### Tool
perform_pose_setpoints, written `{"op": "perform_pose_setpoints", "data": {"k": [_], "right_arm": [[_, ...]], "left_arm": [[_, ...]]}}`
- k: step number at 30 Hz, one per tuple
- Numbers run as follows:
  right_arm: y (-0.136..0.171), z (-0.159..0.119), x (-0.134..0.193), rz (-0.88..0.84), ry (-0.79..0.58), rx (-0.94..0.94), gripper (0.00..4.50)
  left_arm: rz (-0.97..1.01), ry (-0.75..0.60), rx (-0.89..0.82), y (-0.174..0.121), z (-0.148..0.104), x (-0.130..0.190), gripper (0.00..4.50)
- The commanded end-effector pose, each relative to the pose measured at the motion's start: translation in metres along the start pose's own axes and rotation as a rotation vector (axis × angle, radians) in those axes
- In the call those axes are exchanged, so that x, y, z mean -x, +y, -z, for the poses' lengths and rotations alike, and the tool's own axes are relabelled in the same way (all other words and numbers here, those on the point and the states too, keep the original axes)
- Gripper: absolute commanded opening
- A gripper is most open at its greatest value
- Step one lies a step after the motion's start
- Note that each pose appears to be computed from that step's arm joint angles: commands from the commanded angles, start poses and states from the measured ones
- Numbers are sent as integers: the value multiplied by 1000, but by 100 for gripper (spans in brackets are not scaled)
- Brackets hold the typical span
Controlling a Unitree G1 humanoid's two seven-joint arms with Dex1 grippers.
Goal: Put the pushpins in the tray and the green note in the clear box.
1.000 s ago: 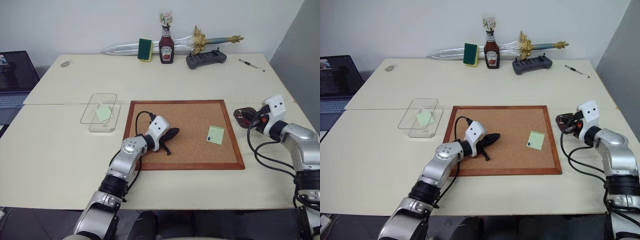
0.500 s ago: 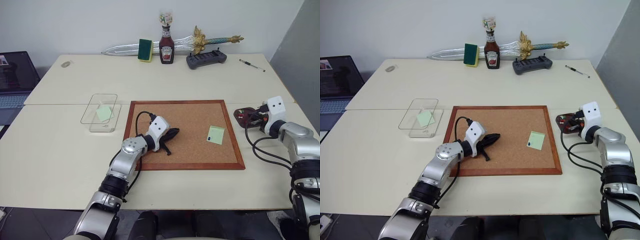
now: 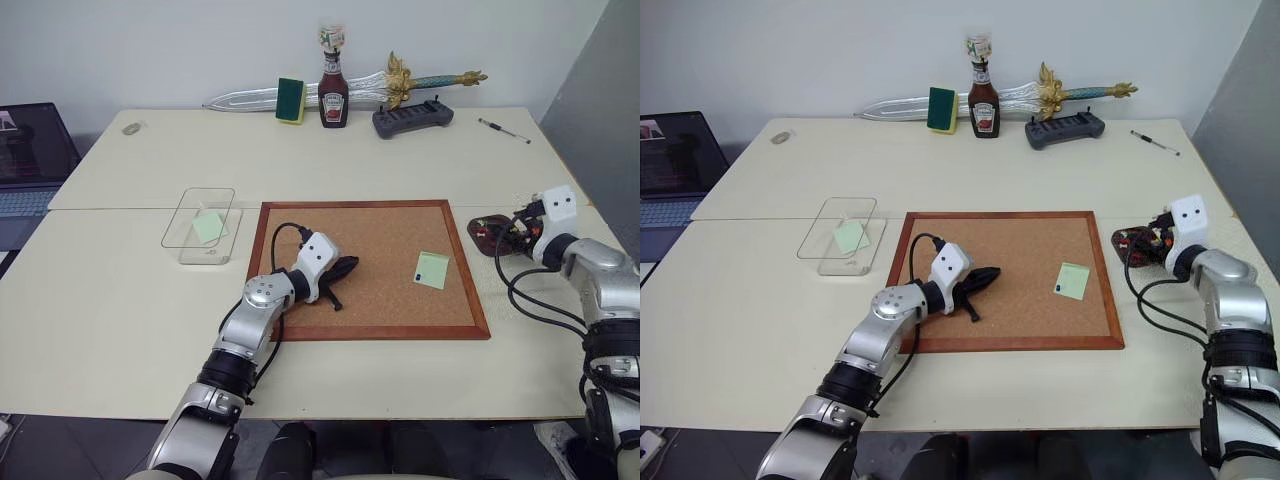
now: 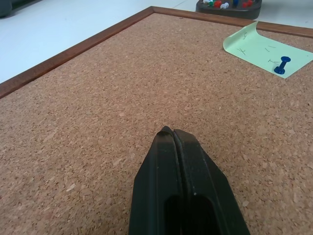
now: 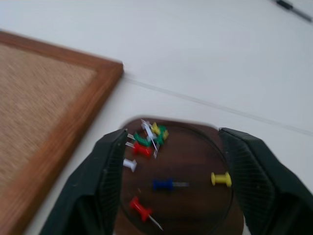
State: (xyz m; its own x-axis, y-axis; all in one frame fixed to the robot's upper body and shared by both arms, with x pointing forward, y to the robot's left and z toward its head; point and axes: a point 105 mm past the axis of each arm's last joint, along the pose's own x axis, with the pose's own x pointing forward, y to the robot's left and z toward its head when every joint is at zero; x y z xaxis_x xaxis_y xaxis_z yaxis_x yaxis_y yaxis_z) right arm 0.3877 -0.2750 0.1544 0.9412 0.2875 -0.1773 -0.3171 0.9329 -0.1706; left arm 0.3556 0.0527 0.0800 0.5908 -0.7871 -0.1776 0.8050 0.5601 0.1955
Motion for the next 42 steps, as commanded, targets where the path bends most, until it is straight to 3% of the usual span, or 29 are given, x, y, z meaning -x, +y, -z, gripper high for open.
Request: {"op": "perform_pose_setpoints", "data": {"k": [1, 7, 16, 30, 31, 36, 42], "right_arm": [[33, -23, 18, -199, -85, 46, 335], [96, -13, 36, -462, -48, 109, 335], [132, 7, 37, -587, 12, 227, 335], [142, 26, 17, -610, 40, 276, 335], [142, 26, 16, -610, 40, 274, 298], [139, 29, 10, -603, 46, 263, 213], [136, 32, 9, -598, 55, 245, 75]], "left_arm": [[31, 87, 34, -12, 26, 2, 0], [34, 88, 36, -13, 27, 1, 0], [37, 92, 35, -12, 27, 1, 0], [35, 91, 32, -12, 26, 0, 0], [34, 91, 32, -12, 26, 0, 0], [32, 92, 32, -11, 26, 0, 0], [30, 95, 31, -11, 27, 3, 0]]}}
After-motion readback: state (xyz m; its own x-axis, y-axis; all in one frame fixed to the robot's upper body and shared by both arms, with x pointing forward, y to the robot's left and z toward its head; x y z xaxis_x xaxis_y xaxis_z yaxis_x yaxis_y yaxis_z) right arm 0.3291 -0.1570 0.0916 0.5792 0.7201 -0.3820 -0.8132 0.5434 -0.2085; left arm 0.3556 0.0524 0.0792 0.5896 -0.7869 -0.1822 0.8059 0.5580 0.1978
